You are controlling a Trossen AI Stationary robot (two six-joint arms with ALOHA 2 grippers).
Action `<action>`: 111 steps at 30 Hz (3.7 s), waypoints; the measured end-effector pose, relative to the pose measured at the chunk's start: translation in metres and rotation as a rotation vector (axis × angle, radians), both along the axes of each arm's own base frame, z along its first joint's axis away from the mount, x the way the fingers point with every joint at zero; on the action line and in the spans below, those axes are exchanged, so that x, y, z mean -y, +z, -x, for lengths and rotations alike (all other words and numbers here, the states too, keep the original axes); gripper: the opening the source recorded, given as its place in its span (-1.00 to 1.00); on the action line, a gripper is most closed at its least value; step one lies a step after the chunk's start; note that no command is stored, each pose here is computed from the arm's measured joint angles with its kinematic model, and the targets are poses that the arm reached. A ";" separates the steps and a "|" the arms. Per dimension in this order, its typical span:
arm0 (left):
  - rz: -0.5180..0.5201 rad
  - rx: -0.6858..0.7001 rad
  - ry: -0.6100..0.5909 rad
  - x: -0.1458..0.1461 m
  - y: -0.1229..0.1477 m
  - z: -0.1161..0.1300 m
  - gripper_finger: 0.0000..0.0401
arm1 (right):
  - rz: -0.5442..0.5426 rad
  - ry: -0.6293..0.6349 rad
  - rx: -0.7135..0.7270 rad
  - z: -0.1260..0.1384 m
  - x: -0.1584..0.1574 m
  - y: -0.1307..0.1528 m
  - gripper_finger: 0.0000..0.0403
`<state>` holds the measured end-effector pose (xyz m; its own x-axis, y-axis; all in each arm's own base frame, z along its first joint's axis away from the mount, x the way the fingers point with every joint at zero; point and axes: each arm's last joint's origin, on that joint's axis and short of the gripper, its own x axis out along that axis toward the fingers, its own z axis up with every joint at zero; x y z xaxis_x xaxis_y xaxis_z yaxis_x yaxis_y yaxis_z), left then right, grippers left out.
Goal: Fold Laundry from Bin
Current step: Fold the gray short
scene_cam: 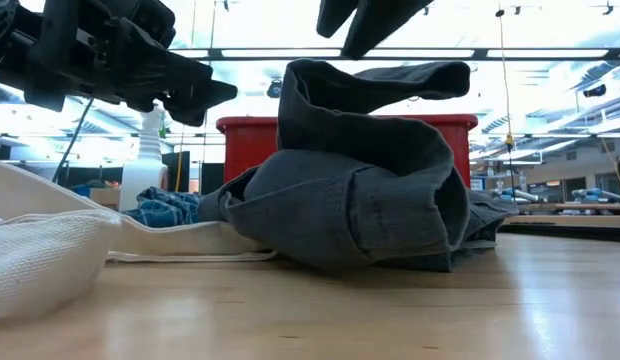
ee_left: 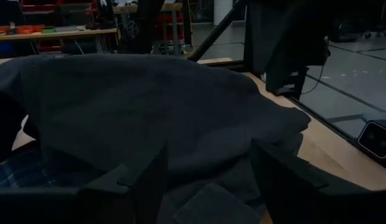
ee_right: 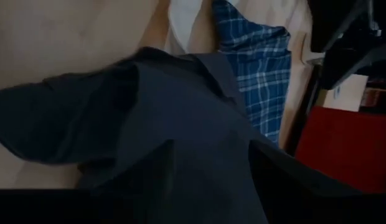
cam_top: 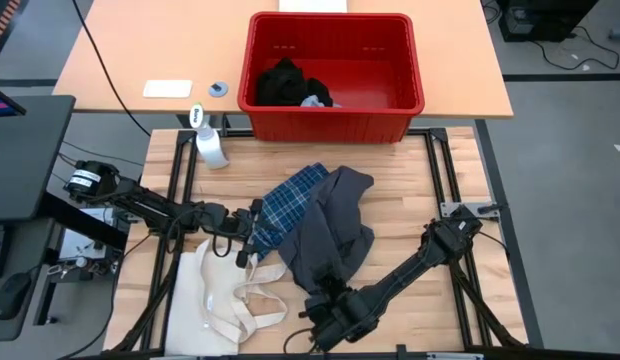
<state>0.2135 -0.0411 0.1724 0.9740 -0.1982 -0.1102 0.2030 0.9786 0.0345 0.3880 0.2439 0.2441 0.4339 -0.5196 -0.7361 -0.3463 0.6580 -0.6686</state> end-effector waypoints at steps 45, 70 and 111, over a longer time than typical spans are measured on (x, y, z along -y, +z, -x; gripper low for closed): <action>0.102 -0.107 0.076 -0.002 -0.008 0.001 0.15 | 0.244 -0.156 0.201 0.028 -0.012 -0.080 0.08; 0.097 -0.113 0.031 0.008 -0.009 0.003 0.15 | 0.274 -0.394 0.830 0.008 0.060 0.107 -0.94; 0.120 -0.242 -0.439 0.070 -0.016 0.031 0.15 | -0.147 -0.690 0.401 0.002 0.195 0.125 -0.24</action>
<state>0.1830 -0.1109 0.1562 0.7457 -0.6073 -0.2740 0.5835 0.7938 -0.1716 0.3861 0.0487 0.3695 0.2963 -0.6763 -0.6744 0.4170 0.7269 -0.5456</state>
